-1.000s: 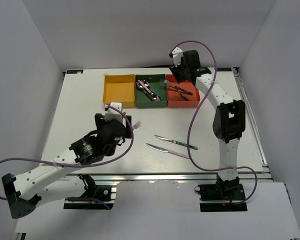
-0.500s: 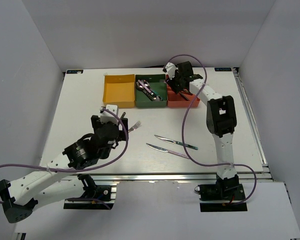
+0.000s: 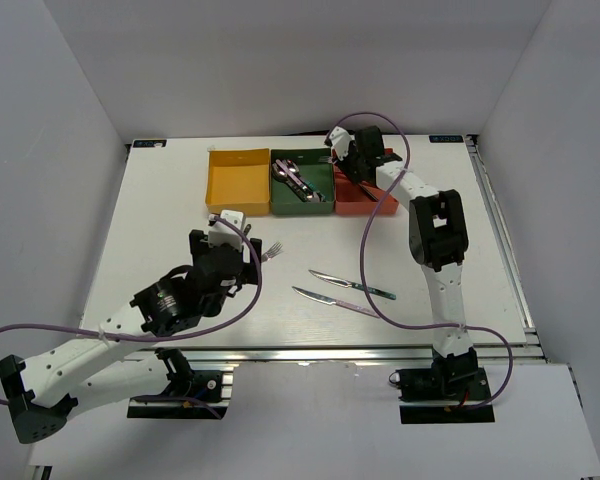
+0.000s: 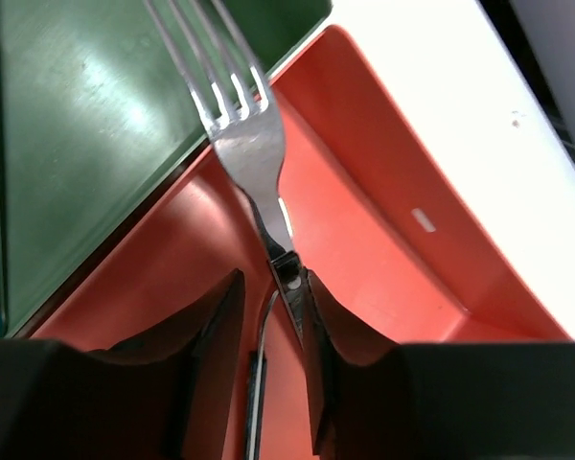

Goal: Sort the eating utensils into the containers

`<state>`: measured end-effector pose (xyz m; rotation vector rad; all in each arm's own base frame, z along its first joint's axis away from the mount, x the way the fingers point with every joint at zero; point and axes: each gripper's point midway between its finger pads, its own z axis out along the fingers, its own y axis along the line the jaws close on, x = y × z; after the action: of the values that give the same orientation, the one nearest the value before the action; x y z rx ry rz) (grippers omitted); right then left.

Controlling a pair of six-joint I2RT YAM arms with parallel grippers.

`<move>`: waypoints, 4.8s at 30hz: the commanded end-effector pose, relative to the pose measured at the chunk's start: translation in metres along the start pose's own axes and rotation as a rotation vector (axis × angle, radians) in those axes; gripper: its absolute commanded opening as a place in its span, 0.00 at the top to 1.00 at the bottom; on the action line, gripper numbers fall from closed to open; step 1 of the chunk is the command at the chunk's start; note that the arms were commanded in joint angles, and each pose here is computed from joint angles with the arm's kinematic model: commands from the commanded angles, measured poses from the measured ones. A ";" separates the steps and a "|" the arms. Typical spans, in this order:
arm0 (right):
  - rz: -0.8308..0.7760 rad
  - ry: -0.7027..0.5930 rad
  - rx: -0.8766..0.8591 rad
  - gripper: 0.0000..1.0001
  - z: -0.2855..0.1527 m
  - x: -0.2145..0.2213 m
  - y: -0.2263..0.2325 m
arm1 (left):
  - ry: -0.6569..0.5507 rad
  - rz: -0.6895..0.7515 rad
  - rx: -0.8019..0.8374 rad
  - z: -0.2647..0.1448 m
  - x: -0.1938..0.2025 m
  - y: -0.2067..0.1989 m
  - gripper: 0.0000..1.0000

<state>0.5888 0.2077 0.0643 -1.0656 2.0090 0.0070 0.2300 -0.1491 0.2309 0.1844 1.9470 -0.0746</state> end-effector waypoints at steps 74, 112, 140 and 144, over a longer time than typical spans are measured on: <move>0.723 -0.434 -0.198 0.11 -0.298 -0.050 0.110 | 0.459 0.270 0.191 0.122 0.053 -0.022 0.06; 0.798 -0.467 -0.256 0.11 -0.340 -0.034 0.150 | 0.844 0.118 0.203 0.126 0.196 -0.018 0.61; 1.220 -0.560 -0.481 0.23 -0.286 -0.079 0.227 | 0.193 -0.327 0.791 0.048 0.010 -0.152 1.00; 1.191 -0.575 -0.494 0.26 -0.285 -0.096 0.230 | 0.189 -0.327 0.795 0.048 0.011 -0.152 1.00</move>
<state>0.2528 0.3052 0.1857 0.0522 1.9790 1.2742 0.2485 -0.2946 0.1739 0.3870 2.1108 -0.9927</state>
